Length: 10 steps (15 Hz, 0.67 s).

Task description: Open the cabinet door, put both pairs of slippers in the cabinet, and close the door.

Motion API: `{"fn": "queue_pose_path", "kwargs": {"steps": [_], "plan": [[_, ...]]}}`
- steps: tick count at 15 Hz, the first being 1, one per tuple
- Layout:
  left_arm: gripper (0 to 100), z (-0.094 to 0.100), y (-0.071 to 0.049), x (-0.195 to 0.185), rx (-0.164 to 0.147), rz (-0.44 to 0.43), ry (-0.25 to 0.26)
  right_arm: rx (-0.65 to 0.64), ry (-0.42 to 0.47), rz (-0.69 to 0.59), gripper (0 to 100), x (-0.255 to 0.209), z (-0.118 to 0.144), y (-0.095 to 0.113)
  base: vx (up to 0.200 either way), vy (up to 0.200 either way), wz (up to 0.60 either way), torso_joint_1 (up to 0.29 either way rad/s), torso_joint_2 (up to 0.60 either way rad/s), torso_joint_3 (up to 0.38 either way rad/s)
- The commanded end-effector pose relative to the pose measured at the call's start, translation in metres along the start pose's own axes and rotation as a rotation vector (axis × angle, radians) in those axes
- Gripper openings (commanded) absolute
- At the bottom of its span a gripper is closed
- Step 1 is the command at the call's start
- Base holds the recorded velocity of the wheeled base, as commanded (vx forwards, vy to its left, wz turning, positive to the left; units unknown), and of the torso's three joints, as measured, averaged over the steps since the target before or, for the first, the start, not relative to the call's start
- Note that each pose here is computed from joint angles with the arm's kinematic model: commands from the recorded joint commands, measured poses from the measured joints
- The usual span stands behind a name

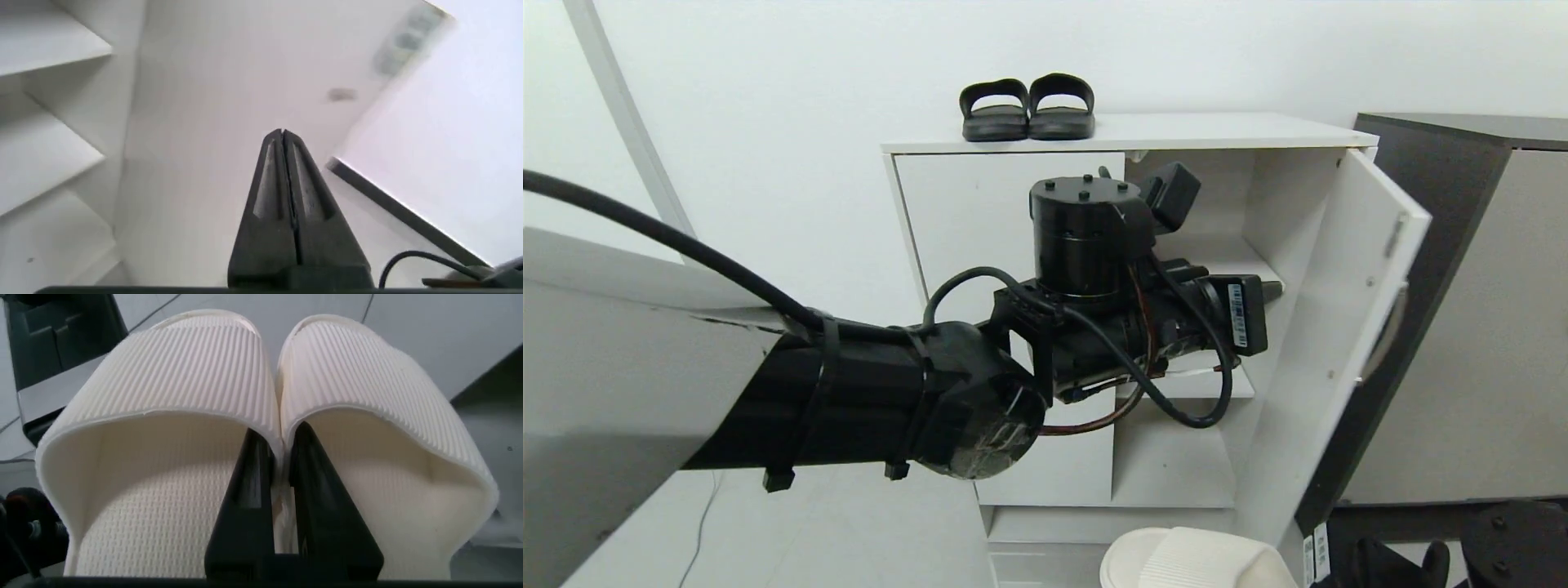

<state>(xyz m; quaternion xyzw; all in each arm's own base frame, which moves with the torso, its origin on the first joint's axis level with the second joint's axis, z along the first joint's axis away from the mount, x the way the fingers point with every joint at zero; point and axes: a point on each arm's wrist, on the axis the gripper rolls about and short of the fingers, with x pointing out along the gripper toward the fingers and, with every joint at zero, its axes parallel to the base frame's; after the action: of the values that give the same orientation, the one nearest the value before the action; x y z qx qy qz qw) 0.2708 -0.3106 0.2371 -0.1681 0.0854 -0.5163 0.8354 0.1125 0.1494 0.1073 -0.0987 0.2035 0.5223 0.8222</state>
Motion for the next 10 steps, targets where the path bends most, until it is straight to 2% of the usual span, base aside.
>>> {"fn": "queue_pose_path", "kwargs": {"steps": [1,2,4,5,6,7,8,10], "plan": [[0,0.003,0.003,-0.002,0.002,0.017,-0.014,-0.001,-0.002,0.000,0,0.000,0.000,0.000,0.000,0.000,0.00,0.000,0.00,0.000],[0,0.011,0.008,-0.007,0.007,0.063,-0.045,0.003,-0.006,-0.012,0,0.002,0.002,-0.002,0.000,0.000,0.00,0.000,0.00,0.000],[0,0.037,0.013,-0.038,0.037,0.190,-0.128,0.037,-0.019,-0.212,0,0.013,0.014,-0.022,0.000,0.000,0.00,0.000,0.00,0.000],[0,0.044,0.014,-0.056,0.043,0.254,-0.157,0.078,-0.037,-0.295,0,0.019,0.021,-0.030,0.000,0.000,0.00,0.000,0.00,0.000],[0,0.050,0.016,-0.073,0.066,0.324,-0.182,0.131,-0.062,-0.348,0,0.024,0.029,-0.033,0.000,0.000,0.00,0.000,0.00,0.000],[0,0.053,0.020,-0.100,0.115,0.454,-0.208,0.195,-0.101,-0.436,0,0.034,0.040,-0.040,0.000,0.000,0.00,0.000,0.00,0.000],[0,0.047,0.021,-0.125,0.152,0.554,-0.206,0.223,-0.115,-0.512,0,0.044,0.046,-0.045,0.000,0.000,0.00,0.000,0.00,0.000],[0,0.030,0.014,-0.182,0.223,0.697,-0.174,0.271,-0.136,-0.647,0,0.062,0.053,-0.056,0.000,0.000,0.00,0.000,0.00,0.000]]}}
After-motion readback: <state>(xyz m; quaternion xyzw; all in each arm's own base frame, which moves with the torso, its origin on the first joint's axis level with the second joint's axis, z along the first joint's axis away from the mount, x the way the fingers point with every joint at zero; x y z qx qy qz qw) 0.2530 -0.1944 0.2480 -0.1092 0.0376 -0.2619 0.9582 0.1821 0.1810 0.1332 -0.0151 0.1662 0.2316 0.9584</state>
